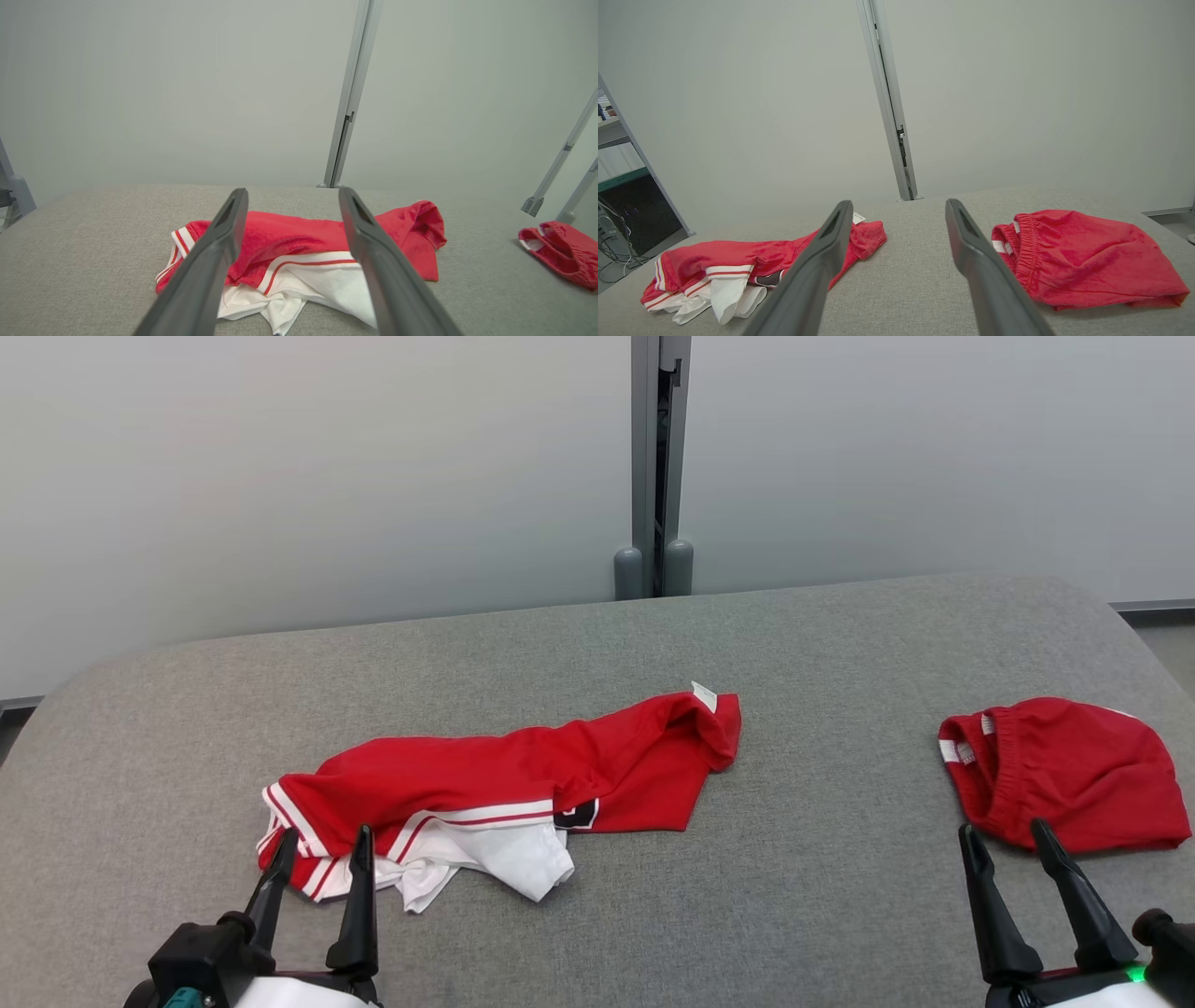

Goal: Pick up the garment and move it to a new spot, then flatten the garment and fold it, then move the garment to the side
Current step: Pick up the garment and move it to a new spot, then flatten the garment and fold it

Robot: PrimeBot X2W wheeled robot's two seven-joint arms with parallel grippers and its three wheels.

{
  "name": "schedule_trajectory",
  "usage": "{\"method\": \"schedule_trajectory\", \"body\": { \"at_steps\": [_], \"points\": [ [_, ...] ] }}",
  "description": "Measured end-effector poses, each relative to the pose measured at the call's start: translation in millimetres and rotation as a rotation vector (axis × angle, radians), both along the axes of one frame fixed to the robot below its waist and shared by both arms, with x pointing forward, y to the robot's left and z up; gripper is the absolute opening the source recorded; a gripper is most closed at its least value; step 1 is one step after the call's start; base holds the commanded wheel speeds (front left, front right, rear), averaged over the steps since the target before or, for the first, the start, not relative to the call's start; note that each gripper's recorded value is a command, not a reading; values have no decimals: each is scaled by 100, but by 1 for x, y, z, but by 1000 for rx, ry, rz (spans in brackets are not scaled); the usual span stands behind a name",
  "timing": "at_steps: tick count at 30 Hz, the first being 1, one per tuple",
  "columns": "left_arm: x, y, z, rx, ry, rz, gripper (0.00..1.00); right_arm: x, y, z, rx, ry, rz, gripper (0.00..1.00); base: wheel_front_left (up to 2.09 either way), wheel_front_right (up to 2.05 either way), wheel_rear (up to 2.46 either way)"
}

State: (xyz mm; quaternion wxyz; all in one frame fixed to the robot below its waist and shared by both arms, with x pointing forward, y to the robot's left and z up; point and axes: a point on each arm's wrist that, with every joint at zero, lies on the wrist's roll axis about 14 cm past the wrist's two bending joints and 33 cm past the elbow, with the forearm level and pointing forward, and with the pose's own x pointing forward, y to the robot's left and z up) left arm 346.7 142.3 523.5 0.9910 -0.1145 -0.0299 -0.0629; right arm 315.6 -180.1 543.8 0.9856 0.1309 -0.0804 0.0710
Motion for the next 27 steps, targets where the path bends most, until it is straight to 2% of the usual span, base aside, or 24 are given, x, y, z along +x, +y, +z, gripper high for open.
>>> {"method": "schedule_trajectory", "body": {
  "at_steps": [27],
  "points": [
    [-3,-7,-4,5,2,-13,100,4,2,8,-11,-16,8,100,0,0,0]
  ]
}}
